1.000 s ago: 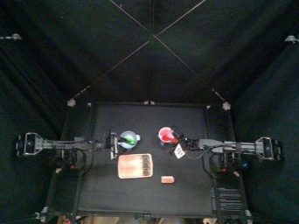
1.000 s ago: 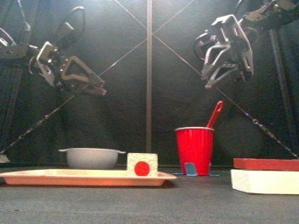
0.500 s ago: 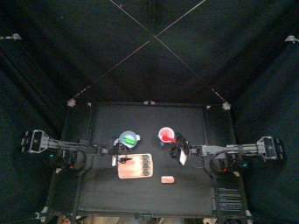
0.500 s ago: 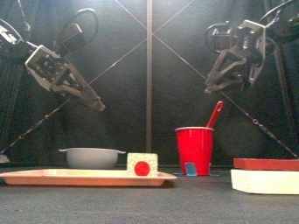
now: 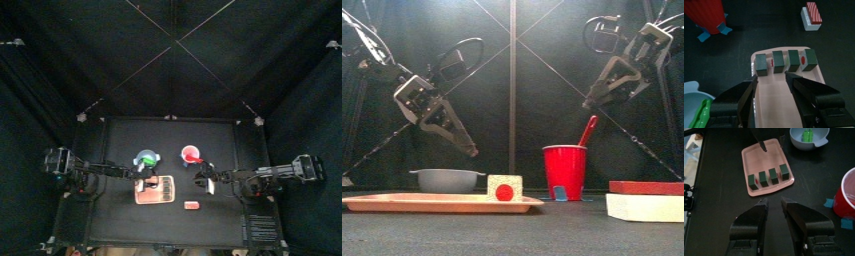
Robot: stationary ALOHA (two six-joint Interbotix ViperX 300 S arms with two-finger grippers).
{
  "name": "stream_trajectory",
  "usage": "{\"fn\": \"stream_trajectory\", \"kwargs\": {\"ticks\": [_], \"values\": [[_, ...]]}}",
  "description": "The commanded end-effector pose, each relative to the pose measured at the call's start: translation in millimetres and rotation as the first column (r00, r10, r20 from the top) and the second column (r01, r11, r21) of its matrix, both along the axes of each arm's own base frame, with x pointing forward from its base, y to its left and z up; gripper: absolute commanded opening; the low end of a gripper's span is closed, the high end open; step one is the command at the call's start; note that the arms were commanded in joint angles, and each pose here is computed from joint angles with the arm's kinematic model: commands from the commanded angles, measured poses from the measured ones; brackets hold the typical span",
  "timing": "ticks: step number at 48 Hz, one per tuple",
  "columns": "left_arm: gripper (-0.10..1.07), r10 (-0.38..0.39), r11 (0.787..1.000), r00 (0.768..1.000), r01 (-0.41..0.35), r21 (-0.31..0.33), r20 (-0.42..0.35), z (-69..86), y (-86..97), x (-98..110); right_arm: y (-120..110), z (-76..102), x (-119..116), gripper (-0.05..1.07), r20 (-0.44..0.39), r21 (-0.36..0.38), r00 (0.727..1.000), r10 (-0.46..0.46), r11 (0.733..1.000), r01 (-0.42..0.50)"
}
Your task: Grab green sushi piece
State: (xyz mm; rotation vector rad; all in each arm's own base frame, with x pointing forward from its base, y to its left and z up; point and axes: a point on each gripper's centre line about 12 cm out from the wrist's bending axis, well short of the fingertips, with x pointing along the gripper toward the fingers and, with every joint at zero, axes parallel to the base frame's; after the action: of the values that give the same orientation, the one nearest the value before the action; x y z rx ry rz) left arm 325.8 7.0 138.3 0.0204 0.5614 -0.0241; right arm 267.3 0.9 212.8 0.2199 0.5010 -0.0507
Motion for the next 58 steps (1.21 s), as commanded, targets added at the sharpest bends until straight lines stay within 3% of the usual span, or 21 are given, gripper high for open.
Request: {"fn": "stream_trajectory", "kwargs": {"ticks": [1, 9, 40, 58], "values": [[0.85, 0.005, 1.0, 1.0, -0.005, -0.002, 0.029, 7.6, 1.1, 11.4, 0.4, 1.4, -0.7, 0.69, 0.012, 0.01, 1.0, -0.001, 1.0, 0.001], [0.85, 0.009, 1.0, 1.0, -0.009, -0.002, 0.023, 5.7, 2.6, 18.1, 2.3, -8.7, -5.2, 0.69, 0.011, 0.035, 1.0, 0.002, 0.999, -0.003], [0.85, 0.025, 1.0, 0.997, -0.025, 0.006, -0.067, -16.2, 9.5, 39.5, 7.8, -14.5, -0.7, 0.69, 0.04, 0.052, 0.999, 0.034, 0.998, -0.036], [0.85, 0.057, 0.998, 0.996, -0.056, 0.007, -0.064, -16.2, 21.6, 42.9, 7.8, -16.7, 0.9, 0.69, 0.031, 0.053, 0.999, 0.034, 0.998, -0.035]]}}
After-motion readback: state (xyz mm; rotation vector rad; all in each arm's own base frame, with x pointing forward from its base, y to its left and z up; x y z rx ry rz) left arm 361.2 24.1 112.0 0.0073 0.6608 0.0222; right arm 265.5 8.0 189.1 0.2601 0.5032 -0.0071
